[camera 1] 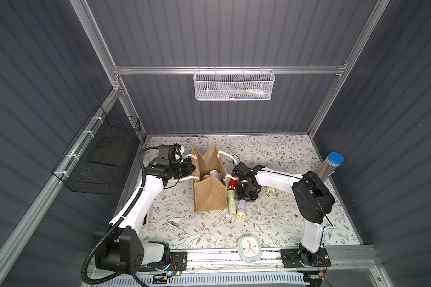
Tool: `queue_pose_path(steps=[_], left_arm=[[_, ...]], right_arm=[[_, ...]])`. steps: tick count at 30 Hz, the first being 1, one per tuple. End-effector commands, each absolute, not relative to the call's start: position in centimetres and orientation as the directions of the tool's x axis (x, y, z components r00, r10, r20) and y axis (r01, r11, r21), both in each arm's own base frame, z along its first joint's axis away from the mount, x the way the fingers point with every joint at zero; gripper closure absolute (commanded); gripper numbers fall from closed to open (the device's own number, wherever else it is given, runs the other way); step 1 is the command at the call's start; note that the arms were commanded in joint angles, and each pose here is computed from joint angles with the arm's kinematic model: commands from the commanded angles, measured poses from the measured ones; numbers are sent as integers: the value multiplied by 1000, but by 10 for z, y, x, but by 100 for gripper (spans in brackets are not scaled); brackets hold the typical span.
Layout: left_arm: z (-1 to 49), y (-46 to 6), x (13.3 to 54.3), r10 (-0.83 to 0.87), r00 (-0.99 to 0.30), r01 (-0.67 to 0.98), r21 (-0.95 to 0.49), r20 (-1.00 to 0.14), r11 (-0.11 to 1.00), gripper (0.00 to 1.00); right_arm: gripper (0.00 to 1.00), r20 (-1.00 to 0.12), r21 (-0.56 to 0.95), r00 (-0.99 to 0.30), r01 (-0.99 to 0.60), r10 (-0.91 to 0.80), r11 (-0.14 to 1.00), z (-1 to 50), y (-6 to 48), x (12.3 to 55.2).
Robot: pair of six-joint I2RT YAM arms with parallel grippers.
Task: Put the flashlights into the tote bags
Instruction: Pick up the flashlight from the center of the board.
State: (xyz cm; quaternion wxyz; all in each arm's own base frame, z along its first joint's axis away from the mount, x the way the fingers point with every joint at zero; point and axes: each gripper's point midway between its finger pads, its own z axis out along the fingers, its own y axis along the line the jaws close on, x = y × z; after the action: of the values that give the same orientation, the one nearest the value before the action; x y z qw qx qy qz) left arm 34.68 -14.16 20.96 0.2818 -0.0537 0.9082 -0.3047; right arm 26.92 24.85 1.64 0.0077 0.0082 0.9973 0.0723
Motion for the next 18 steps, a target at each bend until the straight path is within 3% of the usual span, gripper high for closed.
queue_pose_path(steps=[1, 6, 11, 15, 18], left_arm=[[209, -136, 346, -275, -833, 63, -576, -481, 815, 100], [210, -136, 347, -275, -833, 63, -577, -479, 815, 100], [212, -137, 349, -281, -833, 58, -580, -476, 812, 100], [214, -137, 349, -290, -829, 57, -588, -478, 807, 100], [218, -138, 348, -291, -827, 61, -590, -482, 805, 100]], right_arm=[[52, -1, 17, -1000, 5, 5, 1000, 8, 226, 263], [66, -22, 9, -1000, 7, 7, 1000, 16, 222, 262], [78, -102, 95, -994, -37, -27, 995, 44, 225, 262], [82, -201, 227, -979, -69, -23, 971, 87, 227, 261], [80, -212, 436, -975, -28, 72, 900, 123, 223, 260]])
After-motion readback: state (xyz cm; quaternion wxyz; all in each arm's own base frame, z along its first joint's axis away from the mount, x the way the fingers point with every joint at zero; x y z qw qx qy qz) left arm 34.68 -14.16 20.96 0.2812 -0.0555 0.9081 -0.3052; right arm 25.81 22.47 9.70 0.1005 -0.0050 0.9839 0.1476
